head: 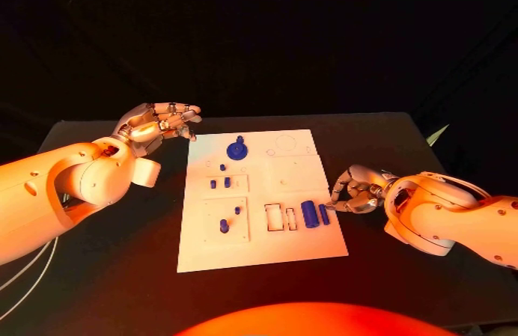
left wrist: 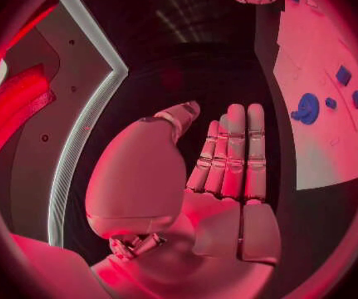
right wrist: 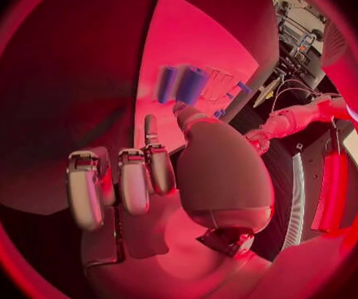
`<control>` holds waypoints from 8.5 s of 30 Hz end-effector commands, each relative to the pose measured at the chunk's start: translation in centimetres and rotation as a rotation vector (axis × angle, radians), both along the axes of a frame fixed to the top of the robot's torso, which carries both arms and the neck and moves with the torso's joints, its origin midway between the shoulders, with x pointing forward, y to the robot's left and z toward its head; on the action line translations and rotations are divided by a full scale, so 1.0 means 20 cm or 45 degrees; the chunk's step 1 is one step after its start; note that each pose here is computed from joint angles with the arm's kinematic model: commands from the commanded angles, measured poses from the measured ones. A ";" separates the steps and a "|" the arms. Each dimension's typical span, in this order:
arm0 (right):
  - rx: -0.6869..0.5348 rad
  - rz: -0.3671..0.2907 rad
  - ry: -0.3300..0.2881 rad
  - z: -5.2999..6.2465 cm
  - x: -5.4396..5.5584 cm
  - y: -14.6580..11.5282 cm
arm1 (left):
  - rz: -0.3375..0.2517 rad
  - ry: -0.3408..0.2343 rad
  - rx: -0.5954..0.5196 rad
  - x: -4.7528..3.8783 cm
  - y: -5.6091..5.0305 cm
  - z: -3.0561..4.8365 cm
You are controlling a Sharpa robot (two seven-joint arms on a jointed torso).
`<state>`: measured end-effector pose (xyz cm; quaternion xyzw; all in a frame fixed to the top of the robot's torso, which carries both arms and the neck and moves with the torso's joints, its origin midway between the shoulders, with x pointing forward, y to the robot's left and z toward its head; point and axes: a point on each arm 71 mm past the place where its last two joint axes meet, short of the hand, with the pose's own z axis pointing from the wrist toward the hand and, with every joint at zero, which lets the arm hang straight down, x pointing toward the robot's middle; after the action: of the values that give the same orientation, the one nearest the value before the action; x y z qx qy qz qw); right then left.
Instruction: Assemble the parts on the task board
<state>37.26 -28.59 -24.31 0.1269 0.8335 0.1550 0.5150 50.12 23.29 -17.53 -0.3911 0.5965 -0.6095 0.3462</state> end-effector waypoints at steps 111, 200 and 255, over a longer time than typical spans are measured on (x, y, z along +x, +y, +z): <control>0.176 -0.006 -0.005 0.01 -0.04 0.33 | -0.053 0.019 -0.004 0.000 -0.01 -0.005; 0.309 0.274 -0.009 0.00 -0.05 0.53 | -0.049 0.019 -0.002 0.000 0.00 -0.005; 0.234 0.087 -0.166 0.07 -0.02 0.24 | -0.040 0.016 0.000 -0.007 0.01 -0.002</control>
<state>36.91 -23.86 -23.01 0.1288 0.7872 0.2554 0.5463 50.04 23.67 -17.72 -0.3901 0.6068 -0.6064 0.3345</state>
